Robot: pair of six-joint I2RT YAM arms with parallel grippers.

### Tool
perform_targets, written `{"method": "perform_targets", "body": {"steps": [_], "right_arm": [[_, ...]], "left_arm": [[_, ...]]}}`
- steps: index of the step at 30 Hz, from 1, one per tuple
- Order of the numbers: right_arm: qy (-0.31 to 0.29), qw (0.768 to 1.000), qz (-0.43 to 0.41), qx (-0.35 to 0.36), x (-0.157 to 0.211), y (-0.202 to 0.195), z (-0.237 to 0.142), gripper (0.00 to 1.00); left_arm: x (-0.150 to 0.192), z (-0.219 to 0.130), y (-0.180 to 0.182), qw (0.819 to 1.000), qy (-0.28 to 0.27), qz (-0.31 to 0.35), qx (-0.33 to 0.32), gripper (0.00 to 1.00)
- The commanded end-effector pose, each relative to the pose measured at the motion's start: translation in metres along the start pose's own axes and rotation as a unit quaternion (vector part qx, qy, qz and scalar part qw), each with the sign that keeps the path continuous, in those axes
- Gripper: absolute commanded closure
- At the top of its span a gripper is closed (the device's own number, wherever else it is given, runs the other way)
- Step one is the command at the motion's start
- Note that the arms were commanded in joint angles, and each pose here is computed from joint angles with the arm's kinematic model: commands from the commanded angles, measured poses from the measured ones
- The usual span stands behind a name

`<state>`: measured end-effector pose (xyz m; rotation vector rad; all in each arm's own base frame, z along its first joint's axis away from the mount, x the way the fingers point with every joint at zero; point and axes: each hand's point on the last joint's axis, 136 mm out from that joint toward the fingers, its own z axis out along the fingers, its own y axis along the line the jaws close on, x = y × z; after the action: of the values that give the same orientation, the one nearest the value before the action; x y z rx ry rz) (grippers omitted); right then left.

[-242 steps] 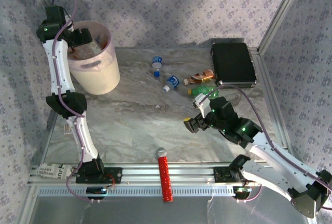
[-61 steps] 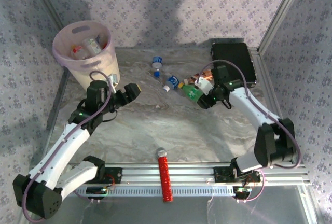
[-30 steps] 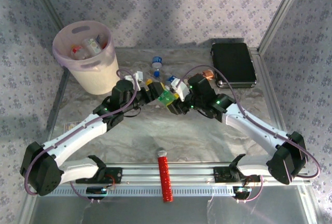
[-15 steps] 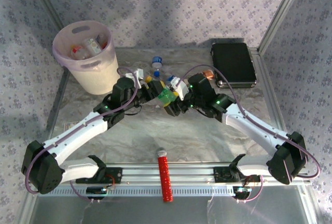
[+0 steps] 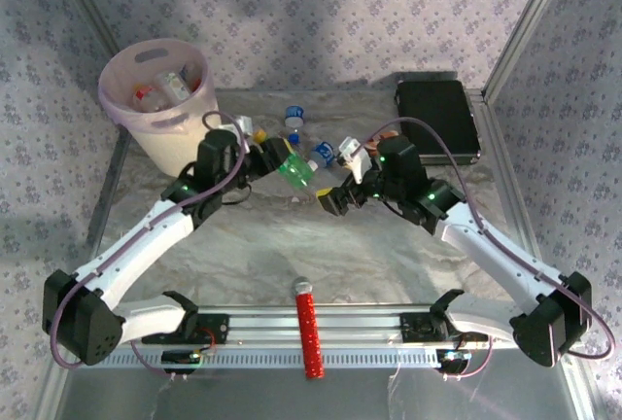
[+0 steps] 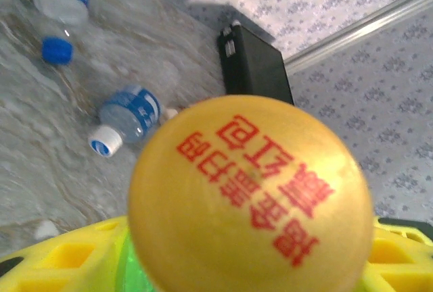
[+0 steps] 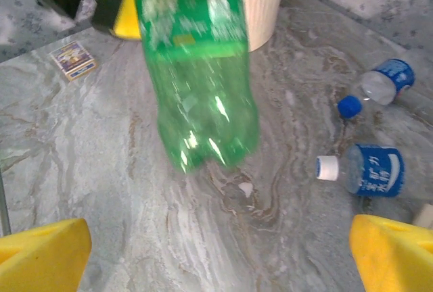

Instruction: Put the plastic bottles in the bin

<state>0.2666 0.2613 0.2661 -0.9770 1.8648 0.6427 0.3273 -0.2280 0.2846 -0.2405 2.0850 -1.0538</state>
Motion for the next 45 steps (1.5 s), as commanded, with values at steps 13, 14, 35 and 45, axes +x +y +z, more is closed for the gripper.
{"method": "perform_targets", "body": {"steps": [13,14,35,45], "right_arm": [[0.046,0.999,0.014,0.004,0.046,-0.002,-0.017,0.01],[0.047,0.999,0.012,0.003,0.048,0.000,-0.018,0.01],[0.064,0.998,-0.020,0.016,0.069,0.015,-0.038,0.01],[0.070,0.997,-0.022,0.035,0.068,0.011,-0.040,0.01]], "left_arm": [[-0.169,-0.114,0.008,0.982,-0.154,0.088,-0.067,0.50],[-0.177,-0.118,0.011,0.980,-0.165,0.088,-0.073,0.50],[-0.318,-0.108,0.081,0.944,-0.257,0.087,-0.188,0.56],[-0.329,-0.052,0.110,0.951,-0.213,0.091,-0.206,0.55]]}}
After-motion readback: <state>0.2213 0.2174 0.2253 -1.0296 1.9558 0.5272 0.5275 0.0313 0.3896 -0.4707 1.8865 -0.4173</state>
